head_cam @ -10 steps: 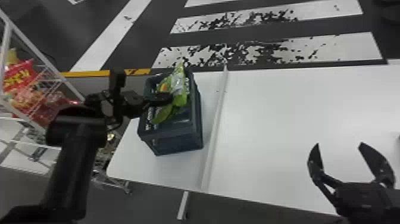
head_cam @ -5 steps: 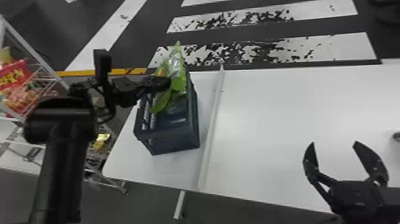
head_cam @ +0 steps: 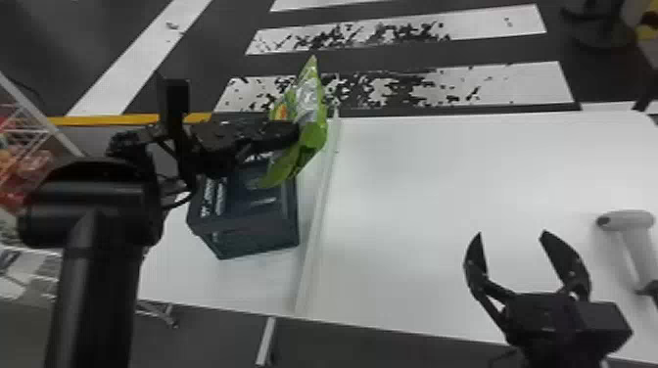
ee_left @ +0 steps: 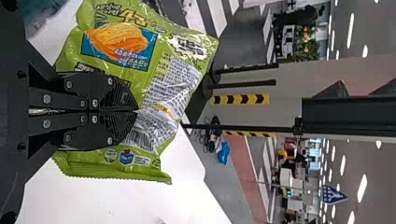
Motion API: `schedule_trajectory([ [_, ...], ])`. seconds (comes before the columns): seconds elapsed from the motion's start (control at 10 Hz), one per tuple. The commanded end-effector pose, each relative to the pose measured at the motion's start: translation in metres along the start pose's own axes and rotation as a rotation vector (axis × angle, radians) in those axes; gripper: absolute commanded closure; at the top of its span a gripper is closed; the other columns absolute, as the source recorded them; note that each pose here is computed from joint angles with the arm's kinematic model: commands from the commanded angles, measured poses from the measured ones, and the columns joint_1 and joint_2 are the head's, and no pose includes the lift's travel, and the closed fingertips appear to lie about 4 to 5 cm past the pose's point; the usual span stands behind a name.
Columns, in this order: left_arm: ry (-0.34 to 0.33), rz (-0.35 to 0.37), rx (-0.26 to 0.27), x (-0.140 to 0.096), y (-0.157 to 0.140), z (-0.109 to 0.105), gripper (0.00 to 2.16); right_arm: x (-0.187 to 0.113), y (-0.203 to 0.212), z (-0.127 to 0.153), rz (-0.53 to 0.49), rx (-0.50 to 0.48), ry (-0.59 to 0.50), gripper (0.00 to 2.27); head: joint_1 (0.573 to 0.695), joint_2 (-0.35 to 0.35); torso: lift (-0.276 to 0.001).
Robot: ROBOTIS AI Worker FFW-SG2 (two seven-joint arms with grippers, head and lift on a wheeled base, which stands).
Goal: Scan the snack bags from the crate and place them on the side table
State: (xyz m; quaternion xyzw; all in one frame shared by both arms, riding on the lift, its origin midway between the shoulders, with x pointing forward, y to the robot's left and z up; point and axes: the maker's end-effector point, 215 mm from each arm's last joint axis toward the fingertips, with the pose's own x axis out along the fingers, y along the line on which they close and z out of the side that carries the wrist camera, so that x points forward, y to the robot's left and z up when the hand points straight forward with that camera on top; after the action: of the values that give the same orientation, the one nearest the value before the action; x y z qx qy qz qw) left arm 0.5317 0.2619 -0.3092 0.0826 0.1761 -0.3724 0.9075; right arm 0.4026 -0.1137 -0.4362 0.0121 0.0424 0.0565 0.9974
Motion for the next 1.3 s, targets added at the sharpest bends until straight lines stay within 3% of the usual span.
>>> schedule_trajectory([
  [0.0, -0.004, -0.059, 0.001, 0.031, -0.036, 0.004, 2.13, -0.001, -0.001, 0.000, -0.003, 0.001, -0.001, 0.09, 0.695, 0.193, -0.050],
  [0.2, 0.011, -0.127, 0.028, 0.072, -0.079, 0.007, 2.13, -0.002, -0.002, 0.003, -0.006, 0.003, -0.005, 0.10, 0.695, 0.120, -0.050],
  [0.6, 0.116, -0.246, 0.087, 0.144, -0.159, -0.043, 2.13, -0.002, -0.009, 0.007, -0.037, 0.005, -0.015, 0.10, 0.695, -0.012, -0.050],
  [1.0, 0.157, -0.332, 0.142, 0.187, -0.218, -0.083, 2.13, -0.003, -0.017, 0.011, -0.064, 0.006, -0.022, 0.10, 0.695, -0.106, -0.050],
  [1.1, 0.131, -0.349, 0.156, 0.196, -0.230, -0.086, 2.01, -0.003, -0.017, 0.011, -0.066, 0.008, -0.022, 0.10, 0.695, -0.129, -0.050],
  [1.2, 0.115, -0.353, 0.162, 0.202, -0.237, -0.089, 1.43, -0.003, -0.017, 0.010, -0.068, 0.008, -0.020, 0.10, 0.695, -0.152, -0.050],
])
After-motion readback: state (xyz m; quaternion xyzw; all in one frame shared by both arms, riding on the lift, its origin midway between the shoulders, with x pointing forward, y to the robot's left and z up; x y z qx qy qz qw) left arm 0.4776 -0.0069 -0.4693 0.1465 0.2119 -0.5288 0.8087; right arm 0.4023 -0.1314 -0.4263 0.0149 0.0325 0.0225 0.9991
